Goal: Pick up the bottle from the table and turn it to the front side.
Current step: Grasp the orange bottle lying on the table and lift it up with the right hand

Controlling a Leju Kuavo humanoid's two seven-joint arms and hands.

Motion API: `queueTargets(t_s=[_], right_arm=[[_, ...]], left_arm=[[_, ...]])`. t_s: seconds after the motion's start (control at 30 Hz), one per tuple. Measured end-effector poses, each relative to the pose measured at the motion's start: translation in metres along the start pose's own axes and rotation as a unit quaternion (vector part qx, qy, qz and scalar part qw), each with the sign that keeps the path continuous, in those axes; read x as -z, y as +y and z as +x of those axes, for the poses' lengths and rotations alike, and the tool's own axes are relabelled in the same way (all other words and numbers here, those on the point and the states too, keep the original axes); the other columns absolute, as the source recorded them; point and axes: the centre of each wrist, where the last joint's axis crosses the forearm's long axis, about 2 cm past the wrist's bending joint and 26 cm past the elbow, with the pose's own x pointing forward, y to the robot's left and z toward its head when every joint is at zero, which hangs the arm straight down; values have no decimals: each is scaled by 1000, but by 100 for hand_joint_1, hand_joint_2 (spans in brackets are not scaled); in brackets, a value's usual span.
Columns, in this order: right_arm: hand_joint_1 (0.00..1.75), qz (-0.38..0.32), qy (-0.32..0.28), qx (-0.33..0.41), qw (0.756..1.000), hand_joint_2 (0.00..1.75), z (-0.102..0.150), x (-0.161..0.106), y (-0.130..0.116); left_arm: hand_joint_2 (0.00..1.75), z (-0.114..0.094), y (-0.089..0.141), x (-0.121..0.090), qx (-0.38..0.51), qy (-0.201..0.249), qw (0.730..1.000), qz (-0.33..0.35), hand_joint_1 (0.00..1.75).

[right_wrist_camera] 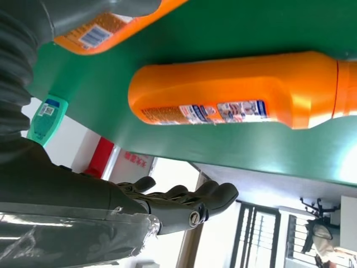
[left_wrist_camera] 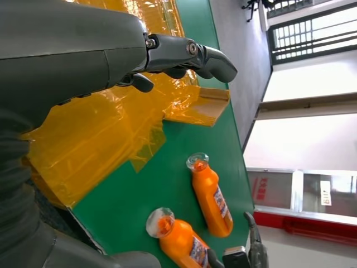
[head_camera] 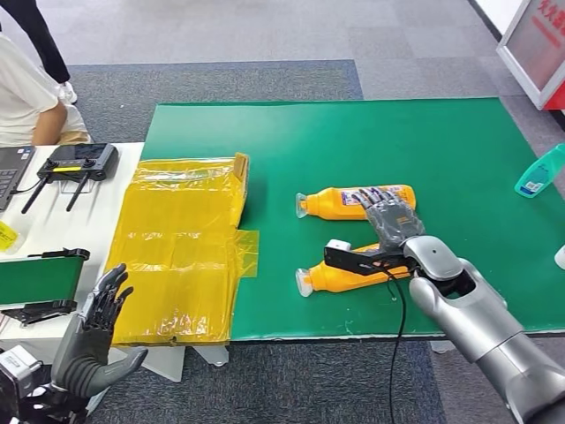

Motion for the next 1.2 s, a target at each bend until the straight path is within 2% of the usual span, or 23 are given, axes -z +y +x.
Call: queueTargets(t_s=[0.2, 0.3, 0.4, 0.53, 0.63, 0.73, 0.93, 1.2], right_arm=[[0, -15, 0, 0, 1000, 175, -7, 1, -19], [0, -1, -5, 22, 1000, 175, -15, -3, -29], [0, 39, -12, 58, 997, 175, -34, -13, -44], [0, 101, -16, 98, 990, 175, -72, -33, -78], [0, 132, -6, 88, 987, 175, -89, -45, -101], [0, 154, 3, 75, 985, 175, -97, -52, -113], [0, 172, 8, 61, 983, 175, -100, -57, -114], [0, 189, -1, 49, 981, 175, -90, -54, -87]], left_arm=[[175, 0, 0, -1, -1, 1, 1000, 0, 0], [175, 0, -1, -3, -2, 0, 1000, -2, 0], [175, -1, 0, -4, -3, -2, 1000, -4, 0], [175, -1, 3, -8, -4, -8, 1000, -3, 0], [175, 0, 4, -8, -3, -11, 1000, -2, 0], [175, 0, 5, -8, -2, -13, 1000, -1, 0], [175, 0, 6, -7, -3, -17, 1000, 2, 0], [175, 1, 8, -4, -3, -22, 1000, 3, 0]])
